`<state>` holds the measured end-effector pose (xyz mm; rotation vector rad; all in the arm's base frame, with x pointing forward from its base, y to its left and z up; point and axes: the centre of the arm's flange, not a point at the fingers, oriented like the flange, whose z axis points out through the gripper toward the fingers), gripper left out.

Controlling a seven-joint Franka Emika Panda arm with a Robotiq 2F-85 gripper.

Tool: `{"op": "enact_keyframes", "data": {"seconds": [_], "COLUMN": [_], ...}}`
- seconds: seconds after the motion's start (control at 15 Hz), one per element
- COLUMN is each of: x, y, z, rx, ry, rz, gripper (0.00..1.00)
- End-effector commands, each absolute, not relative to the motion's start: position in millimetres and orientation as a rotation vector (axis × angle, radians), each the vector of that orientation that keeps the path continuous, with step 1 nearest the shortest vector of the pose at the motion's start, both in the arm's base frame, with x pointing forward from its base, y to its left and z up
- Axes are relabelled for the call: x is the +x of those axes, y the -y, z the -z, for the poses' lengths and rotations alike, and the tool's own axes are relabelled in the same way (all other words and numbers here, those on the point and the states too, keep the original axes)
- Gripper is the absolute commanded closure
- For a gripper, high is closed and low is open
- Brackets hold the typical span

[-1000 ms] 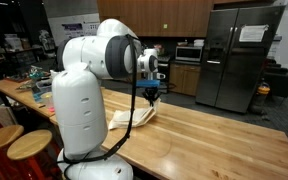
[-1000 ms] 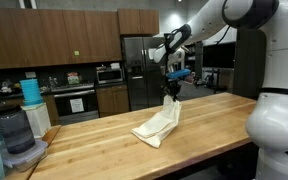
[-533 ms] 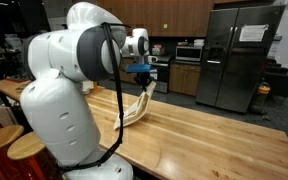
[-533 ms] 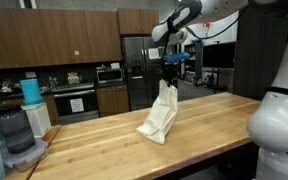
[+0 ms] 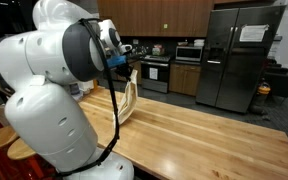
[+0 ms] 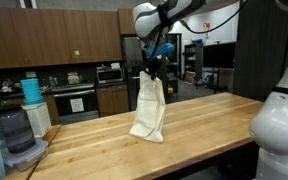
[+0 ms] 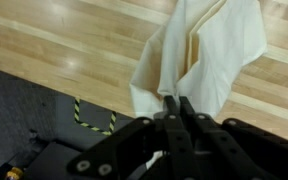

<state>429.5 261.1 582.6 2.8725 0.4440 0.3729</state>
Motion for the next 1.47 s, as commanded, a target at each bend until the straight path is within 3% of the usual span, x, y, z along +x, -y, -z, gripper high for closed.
{"op": "enact_keyframes", "data": {"seconds": [0.0,0.33,0.8,1.4], "x": [410,386,350,365], "y": [-289,-326,-368,-382], "z": [-581,-554,-495,-437], "rx": [2.735,2.619,2.576,2.524], "ry": [-0.459,-0.619,-0.957,-1.131], "rz": [-0.501,-0.506,-0.293,-0.034], "gripper": [0.98,0.98,0.98,0.98]}}
